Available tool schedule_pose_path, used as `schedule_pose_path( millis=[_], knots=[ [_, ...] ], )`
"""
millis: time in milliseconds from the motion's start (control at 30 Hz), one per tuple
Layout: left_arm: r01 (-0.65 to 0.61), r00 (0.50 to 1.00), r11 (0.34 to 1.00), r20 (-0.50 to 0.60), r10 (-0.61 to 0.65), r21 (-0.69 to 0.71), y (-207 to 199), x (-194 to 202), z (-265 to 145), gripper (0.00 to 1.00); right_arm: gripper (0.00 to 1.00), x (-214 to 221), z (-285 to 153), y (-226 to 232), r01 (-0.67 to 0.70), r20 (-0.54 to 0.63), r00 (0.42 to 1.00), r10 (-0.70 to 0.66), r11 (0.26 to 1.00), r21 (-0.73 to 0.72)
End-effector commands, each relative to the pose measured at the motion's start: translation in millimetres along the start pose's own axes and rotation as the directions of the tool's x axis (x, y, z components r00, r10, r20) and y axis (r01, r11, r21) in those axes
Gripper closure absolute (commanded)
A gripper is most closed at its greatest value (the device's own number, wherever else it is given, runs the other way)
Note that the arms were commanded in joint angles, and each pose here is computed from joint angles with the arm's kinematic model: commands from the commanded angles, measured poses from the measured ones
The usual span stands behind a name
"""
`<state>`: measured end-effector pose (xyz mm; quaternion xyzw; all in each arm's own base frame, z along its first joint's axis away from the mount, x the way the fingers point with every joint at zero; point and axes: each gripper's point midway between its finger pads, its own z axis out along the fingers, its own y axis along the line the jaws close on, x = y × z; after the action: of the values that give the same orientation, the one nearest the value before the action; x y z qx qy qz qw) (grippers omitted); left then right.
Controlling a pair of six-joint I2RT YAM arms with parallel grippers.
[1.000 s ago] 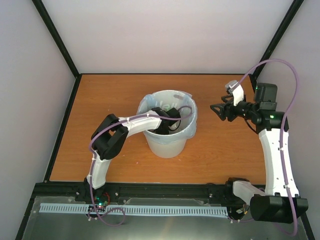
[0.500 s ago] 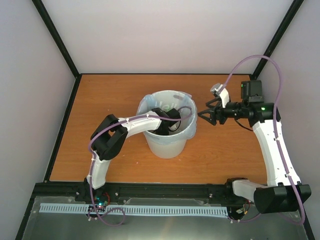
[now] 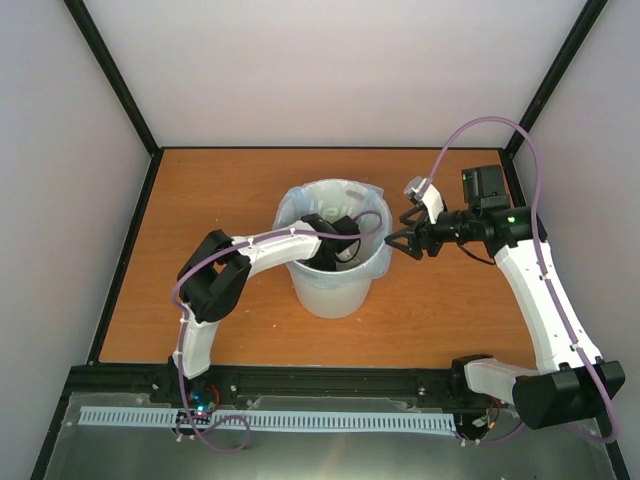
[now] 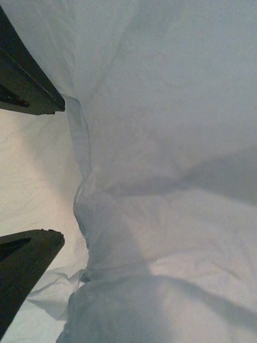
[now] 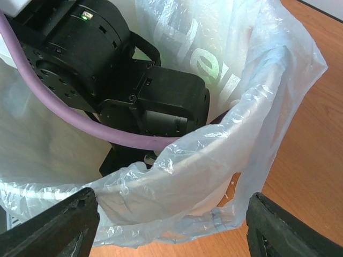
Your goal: Put the trash bags into the trash bin
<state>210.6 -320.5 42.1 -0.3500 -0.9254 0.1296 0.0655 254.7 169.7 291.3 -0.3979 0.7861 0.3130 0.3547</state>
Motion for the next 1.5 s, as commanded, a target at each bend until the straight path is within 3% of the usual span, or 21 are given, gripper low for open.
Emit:
schedule_pose_path(
  millis=[0,1133,1467],
  knots=[
    [-0.007,1.0,1.0,-0.018,0.007,0.013,-10.5,0.5,-7.5,0.4,0.25,7.1,7.5,-0.5,0.001,-0.024,1.0,-0.001,1.0,0.002],
    [-0.026,0.992,1.0,0.121,0.027,-0.006,-25.8,0.6,-80.6,0.42,0.25,17.1,15.5,4.3,0.007,-0.041,0.999,-0.008,1.0,-0.022],
    [-0.06,0.964,0.998,0.262,0.05,0.033,-42.7,-24.2,-112.5,0.43,0.25,19.0,15.9,5.1,0.007,-0.045,0.999,-0.008,1.0,-0.025]
  ],
)
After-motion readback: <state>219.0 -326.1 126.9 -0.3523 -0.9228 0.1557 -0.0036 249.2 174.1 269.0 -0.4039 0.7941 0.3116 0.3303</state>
